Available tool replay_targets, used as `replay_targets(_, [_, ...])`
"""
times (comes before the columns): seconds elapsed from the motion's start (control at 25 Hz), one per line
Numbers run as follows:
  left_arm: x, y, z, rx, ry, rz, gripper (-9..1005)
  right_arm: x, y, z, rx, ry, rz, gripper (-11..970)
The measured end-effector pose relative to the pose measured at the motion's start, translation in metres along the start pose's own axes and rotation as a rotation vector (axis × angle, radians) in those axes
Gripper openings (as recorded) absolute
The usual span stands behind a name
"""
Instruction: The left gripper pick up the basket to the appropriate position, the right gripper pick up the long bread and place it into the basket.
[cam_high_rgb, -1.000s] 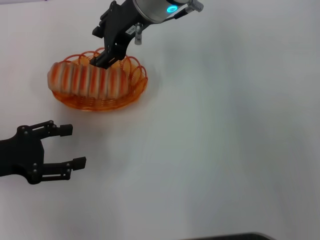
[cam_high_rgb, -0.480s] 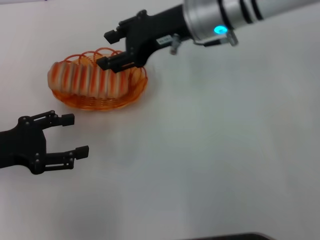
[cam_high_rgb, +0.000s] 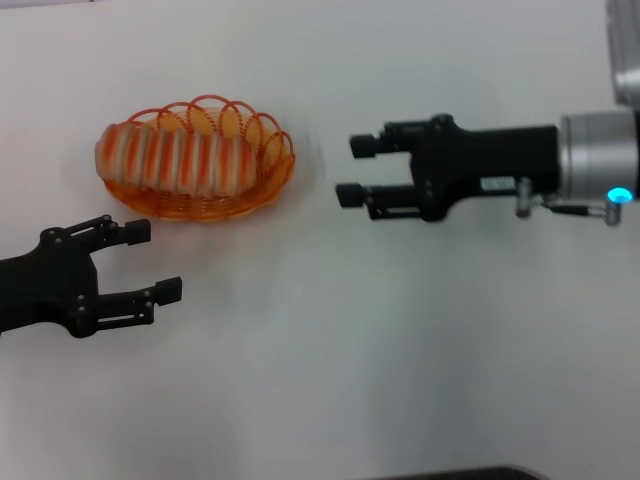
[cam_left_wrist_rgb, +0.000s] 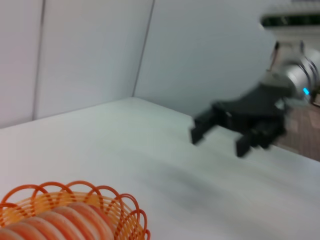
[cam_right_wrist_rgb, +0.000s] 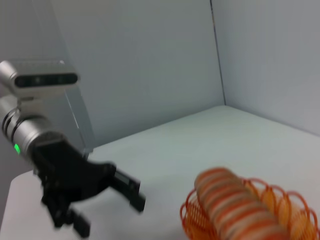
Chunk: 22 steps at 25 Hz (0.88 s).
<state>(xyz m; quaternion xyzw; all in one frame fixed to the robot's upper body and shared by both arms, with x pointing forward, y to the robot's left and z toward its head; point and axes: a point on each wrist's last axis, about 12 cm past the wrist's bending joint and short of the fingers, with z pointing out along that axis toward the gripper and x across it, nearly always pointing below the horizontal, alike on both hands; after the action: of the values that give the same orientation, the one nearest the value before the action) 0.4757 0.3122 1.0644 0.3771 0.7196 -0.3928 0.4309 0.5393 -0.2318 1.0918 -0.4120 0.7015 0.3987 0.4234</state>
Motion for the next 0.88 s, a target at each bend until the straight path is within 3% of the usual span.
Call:
replay_targets(0.36, [0.0,0.0,0.001,-0.006,-0.014,-0.01,872,0.054,0.021,-0.027,0.012,-0.037,0.015,694])
replay_targets(0.6, [0.002,0.002,0.003,-0.022,-0.003,-0.017,872,0.07,0.025,-0.03,0.025,0.01,0.038,695])
replay_targets(0.88, [0.008,0.003,0.003,-0.044,0.008,-0.035,871,0.074,0.025,-0.031,0.031,0.03,0.039,694])
